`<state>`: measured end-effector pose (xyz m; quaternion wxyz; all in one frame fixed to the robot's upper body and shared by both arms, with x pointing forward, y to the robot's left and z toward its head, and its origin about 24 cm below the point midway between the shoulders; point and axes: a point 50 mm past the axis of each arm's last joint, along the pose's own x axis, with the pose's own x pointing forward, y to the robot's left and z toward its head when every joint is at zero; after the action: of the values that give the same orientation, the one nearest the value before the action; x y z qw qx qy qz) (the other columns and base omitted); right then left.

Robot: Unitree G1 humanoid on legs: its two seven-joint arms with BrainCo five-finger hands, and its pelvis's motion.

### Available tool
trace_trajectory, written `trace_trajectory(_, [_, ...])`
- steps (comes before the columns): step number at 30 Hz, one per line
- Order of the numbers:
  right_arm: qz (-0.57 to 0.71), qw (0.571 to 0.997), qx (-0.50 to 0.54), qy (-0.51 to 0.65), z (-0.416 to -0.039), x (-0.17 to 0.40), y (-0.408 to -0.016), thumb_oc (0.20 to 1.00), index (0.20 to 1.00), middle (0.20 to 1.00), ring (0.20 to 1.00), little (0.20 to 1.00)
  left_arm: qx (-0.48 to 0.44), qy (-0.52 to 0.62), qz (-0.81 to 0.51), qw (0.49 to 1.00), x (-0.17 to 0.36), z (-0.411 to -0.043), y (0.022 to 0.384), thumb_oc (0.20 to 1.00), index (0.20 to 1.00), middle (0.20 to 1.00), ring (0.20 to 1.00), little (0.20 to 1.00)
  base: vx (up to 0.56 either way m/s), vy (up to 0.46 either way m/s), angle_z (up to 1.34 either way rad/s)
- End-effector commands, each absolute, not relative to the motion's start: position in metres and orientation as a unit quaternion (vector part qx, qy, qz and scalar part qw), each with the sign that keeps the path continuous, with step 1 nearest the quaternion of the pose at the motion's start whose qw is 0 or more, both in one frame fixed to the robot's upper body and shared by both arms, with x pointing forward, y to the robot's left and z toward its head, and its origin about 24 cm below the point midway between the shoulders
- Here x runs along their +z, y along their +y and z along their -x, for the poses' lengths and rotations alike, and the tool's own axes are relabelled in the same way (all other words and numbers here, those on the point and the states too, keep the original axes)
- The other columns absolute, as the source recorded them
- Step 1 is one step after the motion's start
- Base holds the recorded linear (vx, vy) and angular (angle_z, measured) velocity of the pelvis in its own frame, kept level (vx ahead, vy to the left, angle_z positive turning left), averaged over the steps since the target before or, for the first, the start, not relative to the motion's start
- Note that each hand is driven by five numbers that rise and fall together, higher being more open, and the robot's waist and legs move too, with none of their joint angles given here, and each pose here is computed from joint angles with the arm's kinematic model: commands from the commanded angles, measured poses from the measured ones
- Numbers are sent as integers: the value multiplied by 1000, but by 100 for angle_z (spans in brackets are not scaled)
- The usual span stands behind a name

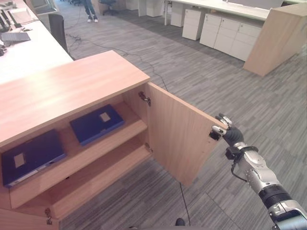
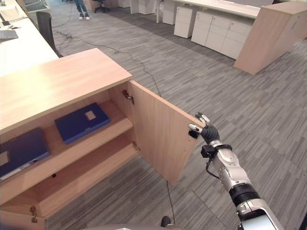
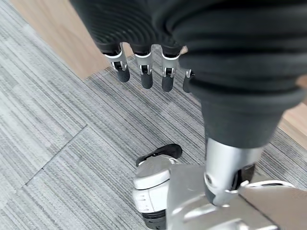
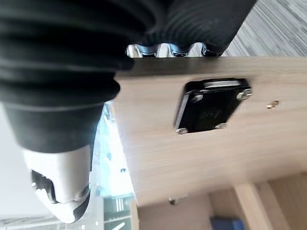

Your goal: Put the empty folder in the office cabinet

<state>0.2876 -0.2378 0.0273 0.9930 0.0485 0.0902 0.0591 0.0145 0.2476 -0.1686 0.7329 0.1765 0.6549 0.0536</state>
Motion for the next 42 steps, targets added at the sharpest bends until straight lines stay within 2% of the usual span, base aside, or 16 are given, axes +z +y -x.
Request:
trace_trajectory(1, [-144,950,270,64,-285,37,-140,1000,1000,1000,1000,1000,51,659,-216,718,-162,-13,271,1000,1000,1000,1000,1000,-5,-14,-3])
trace_trajectory(5, [-174,888,421,67,-259,48,-84,1000,1000,1000,1000,1000,49,648,-228,726,-160,-21,274,1000,1000,1000,1000,1000,2,-15,-5])
trace_trajectory(12, [-364,779,500,101,-220,55,-11,1000,1000,1000,1000,1000,72,631,-243,733,-157,-28,282,1000,1000,1000,1000,1000,0,-15,10])
trace_trajectory(19, [-406,757,492,142,-208,42,5,1000,1000,1000,1000,1000,79,628,-243,735,-157,-31,281,1000,1000,1000,1000,1000,7,-32,19])
trace_trajectory(27, [-418,754,462,207,-192,10,-2,1000,1000,1000,1000,1000,90,634,-233,732,-156,-28,284,1000,1000,1000,1000,1000,1,-38,14])
trace_trajectory(30, [-400,769,437,241,-185,-12,-18,1000,1000,1000,1000,1000,111,631,-221,735,-154,-30,291,1000,1000,1000,1000,1000,-28,-41,26])
trace_trajectory(36, [-279,875,330,218,-206,-35,-93,1000,1000,1000,1000,1000,125,599,-224,759,-150,-50,295,1000,1000,1000,1000,1000,-102,-41,88])
trace_trajectory(37, [-279,875,329,218,-206,-35,-93,1000,1000,1000,1000,1000,124,599,-224,759,-150,-50,294,1000,1000,1000,1000,1000,-21,-61,131])
trace_trajectory(38, [-209,901,297,238,-205,-48,-114,1000,1000,1000,1000,1000,124,603,-217,757,-151,-45,292,1000,1000,1000,1000,1000,-63,-8,55])
trace_trajectory(40, [-183,908,276,258,-202,-59,-123,1000,1000,1000,1000,1000,124,607,-211,756,-152,-41,290,1000,1000,1000,1000,1000,-58,38,68])
trace_trajectory(42, [-111,917,182,337,-187,-96,-153,1000,1000,1000,1000,1000,116,619,-194,752,-159,-31,275,1000,1000,1000,1000,1000,-26,132,102])
